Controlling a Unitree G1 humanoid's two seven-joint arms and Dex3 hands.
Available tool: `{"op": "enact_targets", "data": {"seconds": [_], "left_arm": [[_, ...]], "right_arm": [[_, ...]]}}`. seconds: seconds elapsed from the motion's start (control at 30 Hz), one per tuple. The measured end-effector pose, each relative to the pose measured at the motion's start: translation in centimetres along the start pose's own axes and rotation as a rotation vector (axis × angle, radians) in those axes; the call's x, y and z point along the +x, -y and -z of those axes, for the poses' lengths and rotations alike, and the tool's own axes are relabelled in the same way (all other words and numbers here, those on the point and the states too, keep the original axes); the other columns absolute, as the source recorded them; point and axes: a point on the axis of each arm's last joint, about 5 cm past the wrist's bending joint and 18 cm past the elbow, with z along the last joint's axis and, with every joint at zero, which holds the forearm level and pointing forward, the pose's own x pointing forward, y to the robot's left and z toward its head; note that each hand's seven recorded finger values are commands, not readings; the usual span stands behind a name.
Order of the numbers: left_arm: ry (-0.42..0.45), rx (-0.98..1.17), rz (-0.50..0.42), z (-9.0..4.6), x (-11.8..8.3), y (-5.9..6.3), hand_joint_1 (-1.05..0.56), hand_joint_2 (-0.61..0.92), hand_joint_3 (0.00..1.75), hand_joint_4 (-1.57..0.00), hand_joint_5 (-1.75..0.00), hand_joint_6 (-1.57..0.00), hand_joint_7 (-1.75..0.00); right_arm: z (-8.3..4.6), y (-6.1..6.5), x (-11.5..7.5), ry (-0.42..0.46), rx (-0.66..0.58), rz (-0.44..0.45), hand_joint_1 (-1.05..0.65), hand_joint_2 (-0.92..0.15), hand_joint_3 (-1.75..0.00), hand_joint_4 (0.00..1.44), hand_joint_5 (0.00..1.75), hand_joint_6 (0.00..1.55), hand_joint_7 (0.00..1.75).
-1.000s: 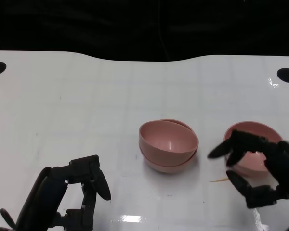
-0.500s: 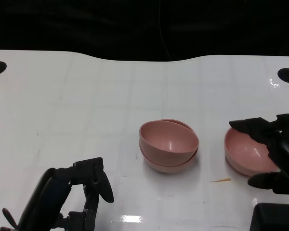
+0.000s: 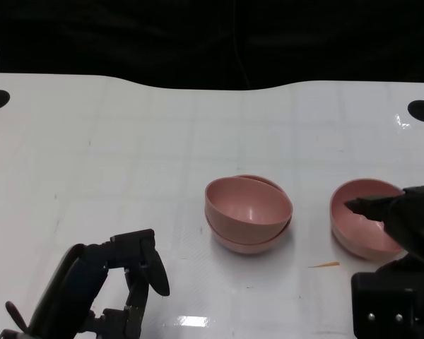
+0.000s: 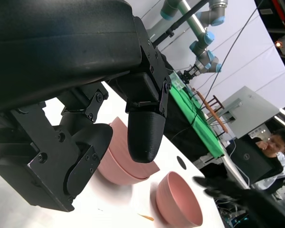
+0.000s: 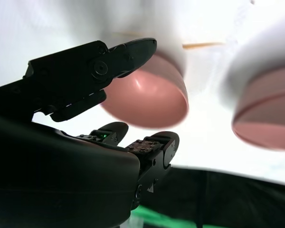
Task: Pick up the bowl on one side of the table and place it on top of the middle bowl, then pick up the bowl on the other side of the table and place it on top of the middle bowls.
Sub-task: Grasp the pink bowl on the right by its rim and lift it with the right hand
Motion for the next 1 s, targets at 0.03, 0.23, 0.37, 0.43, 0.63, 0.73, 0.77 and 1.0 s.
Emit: {"op": "enact_targets", "data": {"seconds": [0.03,0.23,0.37,0.43,0.63,0.73,0.77,1.0], "left_arm": [[-0.002,0.0,0.005,0.0,0.0,0.0,0.05,0.19,1.73,-0.9,-1.75,-0.86,-1.54],[-0.002,-0.001,0.024,-0.2,0.1,-0.1,0.04,0.18,1.72,-0.9,-1.75,-0.87,-1.53],[-0.001,-0.005,0.029,-0.3,0.0,-0.1,0.06,0.18,1.71,-0.9,-1.75,-0.88,-1.51],[-0.004,-0.006,0.032,-0.3,0.1,-0.1,0.06,0.18,1.71,-0.9,-1.75,-0.88,-1.5],[-0.006,-0.012,0.042,-0.3,0.1,-0.1,0.08,0.19,1.69,-0.9,-1.74,-0.88,-1.49],[-0.007,-0.015,0.044,-0.3,0.1,-0.2,0.09,0.19,1.69,-0.9,-1.73,-0.89,-1.48],[-0.006,-0.015,0.045,-0.3,0.1,-0.2,0.09,0.19,1.69,-0.91,-1.73,-0.89,-1.48],[-0.005,-0.013,0.048,-0.3,0.1,-0.2,0.08,0.18,1.7,-0.91,-1.72,-0.88,-1.48]], "right_arm": [[0.1,-0.3,0.4,-0.003,-0.002,-0.01,-0.43,-0.86,-0.01,0.39,0.19,0.42,0.02],[0.3,-1.4,2.5,-0.013,-0.019,-0.059,-0.41,-0.89,-0.01,0.41,0.13,0.42,0.01],[0.6,-2.1,3.8,-0.027,-0.025,-0.089,-0.4,-0.9,-0.01,0.46,0.13,0.43,0.01],[0.6,-2.3,4.2,-0.025,-0.031,-0.092,-0.39,-0.92,-0.03,0.54,0.16,0.46,0.02],[0.7,-3.0,5.6,0.008,-0.058,-0.09,-0.27,-0.92,-0.1,0.76,0.88,0.76,0.03],[0.8,-3.1,6.5,0.02,-0.051,-0.05,-0.24,-0.92,-0.11,0.77,1.22,0.84,0.04],[0.9,-3.1,6.9,0.018,-0.051,-0.033,-0.24,-0.92,-0.11,0.76,1.27,0.89,0.06],[1.1,-4.5,8.1,0.04,-0.122,0.102,-0.23,-0.92,-0.12,0.82,1.65,1.15,0.16]]}}
